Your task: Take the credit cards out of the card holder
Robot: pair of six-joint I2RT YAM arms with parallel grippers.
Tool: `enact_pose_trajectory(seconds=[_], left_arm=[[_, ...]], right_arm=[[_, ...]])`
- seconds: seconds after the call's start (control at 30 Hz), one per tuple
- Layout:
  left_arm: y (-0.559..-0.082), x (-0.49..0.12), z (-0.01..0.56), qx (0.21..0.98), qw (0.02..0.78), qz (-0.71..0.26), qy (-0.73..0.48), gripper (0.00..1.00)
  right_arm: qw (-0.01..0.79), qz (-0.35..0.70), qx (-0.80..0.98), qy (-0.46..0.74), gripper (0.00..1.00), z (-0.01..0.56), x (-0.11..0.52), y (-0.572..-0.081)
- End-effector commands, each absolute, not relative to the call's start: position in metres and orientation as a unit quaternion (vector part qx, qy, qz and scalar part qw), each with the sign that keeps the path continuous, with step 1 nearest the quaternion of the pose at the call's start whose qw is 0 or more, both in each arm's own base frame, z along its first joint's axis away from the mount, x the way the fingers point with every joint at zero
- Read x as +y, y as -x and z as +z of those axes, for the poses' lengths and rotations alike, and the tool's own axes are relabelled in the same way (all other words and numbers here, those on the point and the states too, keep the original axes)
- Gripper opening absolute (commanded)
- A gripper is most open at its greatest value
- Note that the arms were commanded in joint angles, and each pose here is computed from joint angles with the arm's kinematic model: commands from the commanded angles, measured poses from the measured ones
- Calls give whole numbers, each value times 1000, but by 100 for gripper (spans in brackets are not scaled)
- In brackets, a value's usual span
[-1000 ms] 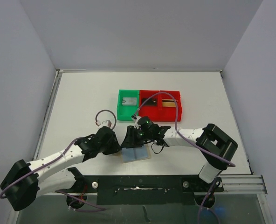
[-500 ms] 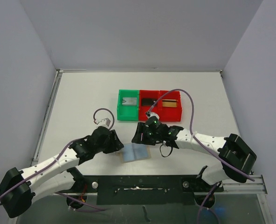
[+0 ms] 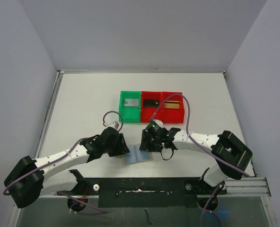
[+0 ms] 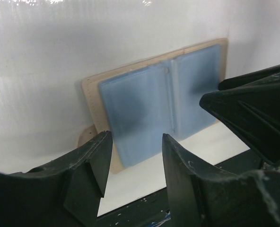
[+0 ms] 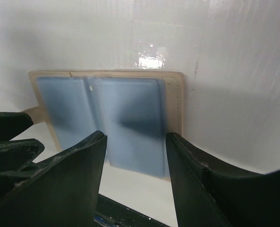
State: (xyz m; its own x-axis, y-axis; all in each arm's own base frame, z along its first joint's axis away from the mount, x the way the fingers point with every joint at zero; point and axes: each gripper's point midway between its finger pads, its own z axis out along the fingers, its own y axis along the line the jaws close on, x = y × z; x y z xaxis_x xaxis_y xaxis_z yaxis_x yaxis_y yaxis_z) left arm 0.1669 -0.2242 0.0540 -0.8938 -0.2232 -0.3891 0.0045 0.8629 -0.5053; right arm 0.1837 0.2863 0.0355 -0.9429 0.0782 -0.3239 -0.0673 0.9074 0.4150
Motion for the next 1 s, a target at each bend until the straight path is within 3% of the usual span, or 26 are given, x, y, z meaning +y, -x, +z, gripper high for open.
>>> enact_pose_trajectory(seconds=[0.0,0.2,0.5,0.8,0.97], left_arm=[[-165,-225,41,946,208,-243,58,45],[-161,-223,27,950,196,-235,55,38],[-159,-222,22,950,194,-239,55,30],[-160,-222,26,948,201,-240,57,28],[-162,-222,30,946,207,-242,59,28]], right_arm=[[171,216,961,-1,53,39,294,-187],[170,234,957,15,35,42,304,-186],[180,249,951,44,18,57,317,-188],[186,309,931,62,18,77,337,-185],[187,261,946,55,23,69,324,-188]])
